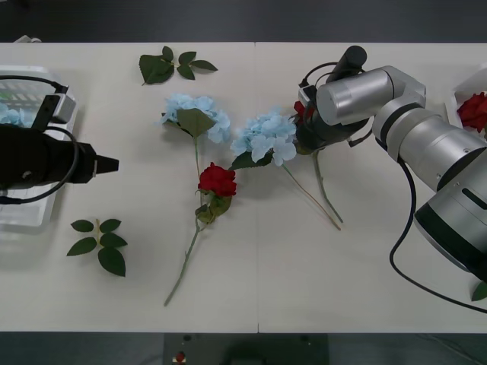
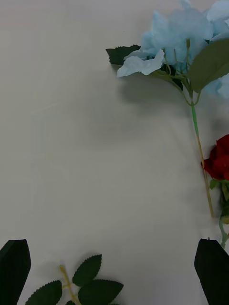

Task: Put the red flowers into the right box and the blue flowers into the left box

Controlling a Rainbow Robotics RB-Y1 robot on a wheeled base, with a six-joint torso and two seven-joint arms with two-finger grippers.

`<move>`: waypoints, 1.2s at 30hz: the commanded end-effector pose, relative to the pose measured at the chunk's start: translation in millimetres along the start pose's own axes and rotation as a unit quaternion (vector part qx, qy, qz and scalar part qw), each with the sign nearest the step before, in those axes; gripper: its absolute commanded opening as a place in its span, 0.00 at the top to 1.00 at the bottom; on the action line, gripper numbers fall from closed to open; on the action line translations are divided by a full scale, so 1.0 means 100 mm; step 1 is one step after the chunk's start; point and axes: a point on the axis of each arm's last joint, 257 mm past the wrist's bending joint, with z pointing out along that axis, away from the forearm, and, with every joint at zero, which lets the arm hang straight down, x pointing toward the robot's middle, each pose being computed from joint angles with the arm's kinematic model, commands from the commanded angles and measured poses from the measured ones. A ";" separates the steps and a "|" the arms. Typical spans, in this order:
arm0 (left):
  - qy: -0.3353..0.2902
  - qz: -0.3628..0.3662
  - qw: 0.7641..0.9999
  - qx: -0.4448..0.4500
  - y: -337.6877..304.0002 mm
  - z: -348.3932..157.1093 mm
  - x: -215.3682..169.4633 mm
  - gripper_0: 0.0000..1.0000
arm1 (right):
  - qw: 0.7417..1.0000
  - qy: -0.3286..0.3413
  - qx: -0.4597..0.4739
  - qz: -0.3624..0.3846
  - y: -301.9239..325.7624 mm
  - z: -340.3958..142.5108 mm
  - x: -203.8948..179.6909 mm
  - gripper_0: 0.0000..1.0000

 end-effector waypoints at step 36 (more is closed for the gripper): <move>-0.095 0.004 0.995 -0.028 -1.13 1.88 -0.81 0.00 | 0.939 0.082 0.333 -0.005 -4.45 -2.50 0.97 1.00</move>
